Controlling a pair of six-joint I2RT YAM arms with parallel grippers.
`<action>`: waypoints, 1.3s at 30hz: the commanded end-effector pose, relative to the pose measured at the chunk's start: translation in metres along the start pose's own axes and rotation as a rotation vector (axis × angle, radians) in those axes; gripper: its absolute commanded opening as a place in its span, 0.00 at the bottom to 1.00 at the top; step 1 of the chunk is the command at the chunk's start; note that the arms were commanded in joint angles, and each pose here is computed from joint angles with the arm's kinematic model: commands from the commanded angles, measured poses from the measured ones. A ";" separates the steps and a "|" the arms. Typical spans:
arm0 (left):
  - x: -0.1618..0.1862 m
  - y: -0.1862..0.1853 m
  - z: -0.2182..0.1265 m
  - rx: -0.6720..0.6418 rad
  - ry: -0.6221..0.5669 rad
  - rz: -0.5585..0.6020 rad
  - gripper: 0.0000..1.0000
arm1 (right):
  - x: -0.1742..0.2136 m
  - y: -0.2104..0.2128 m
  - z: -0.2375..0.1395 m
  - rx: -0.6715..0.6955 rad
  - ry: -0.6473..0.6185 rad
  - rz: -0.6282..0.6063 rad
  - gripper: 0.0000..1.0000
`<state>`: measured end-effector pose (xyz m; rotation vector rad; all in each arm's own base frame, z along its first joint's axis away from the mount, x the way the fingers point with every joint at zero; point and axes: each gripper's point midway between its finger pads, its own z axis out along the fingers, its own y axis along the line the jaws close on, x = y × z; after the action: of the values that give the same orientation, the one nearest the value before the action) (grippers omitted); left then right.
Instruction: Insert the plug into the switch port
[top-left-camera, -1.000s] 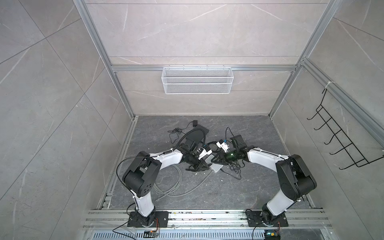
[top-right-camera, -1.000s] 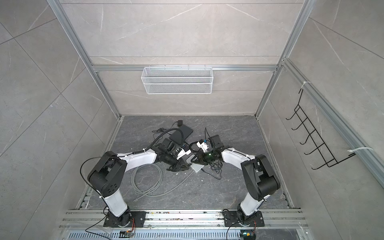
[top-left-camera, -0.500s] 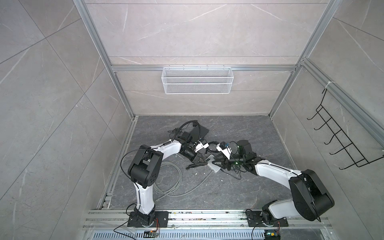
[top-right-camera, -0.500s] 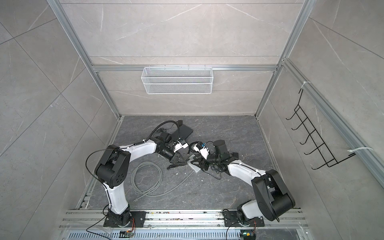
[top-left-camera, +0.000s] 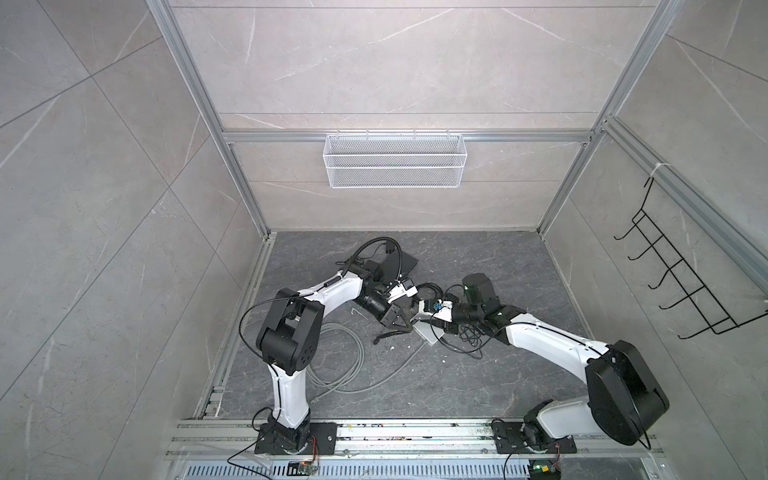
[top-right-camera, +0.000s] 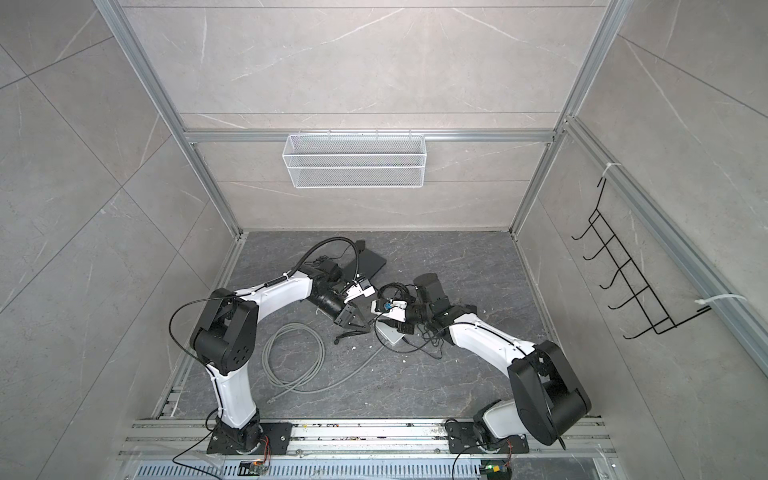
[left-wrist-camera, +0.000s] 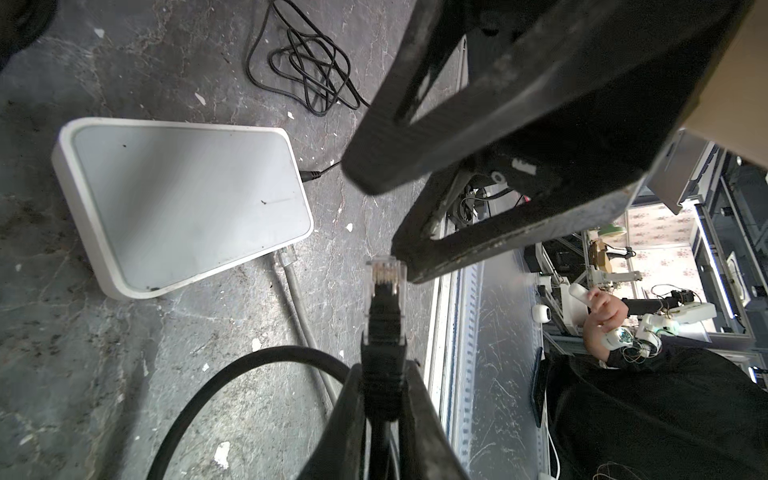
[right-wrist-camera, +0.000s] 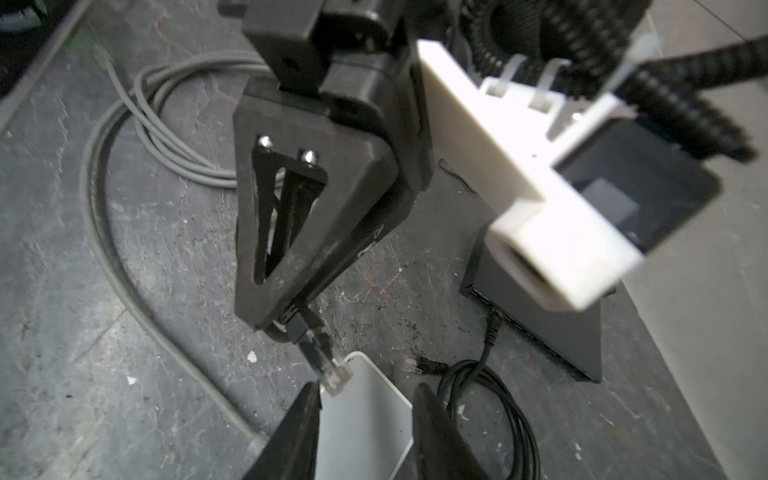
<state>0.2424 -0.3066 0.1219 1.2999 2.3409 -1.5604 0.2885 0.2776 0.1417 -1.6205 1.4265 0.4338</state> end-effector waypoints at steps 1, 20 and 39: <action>-0.010 -0.008 -0.007 0.030 -0.020 0.030 0.17 | 0.001 0.004 0.009 -0.016 0.058 -0.099 0.40; -0.019 0.021 -0.029 -0.212 -0.071 0.038 0.39 | -0.001 0.027 0.015 -0.137 0.117 -0.032 0.07; -0.030 -0.026 -0.068 -0.789 -0.244 0.658 0.36 | -0.041 0.074 0.012 -0.672 0.194 0.988 0.05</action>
<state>0.2736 -0.2727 0.1859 1.2311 1.8723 -0.6167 0.2246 0.3148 0.1231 -1.4764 2.2303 1.2544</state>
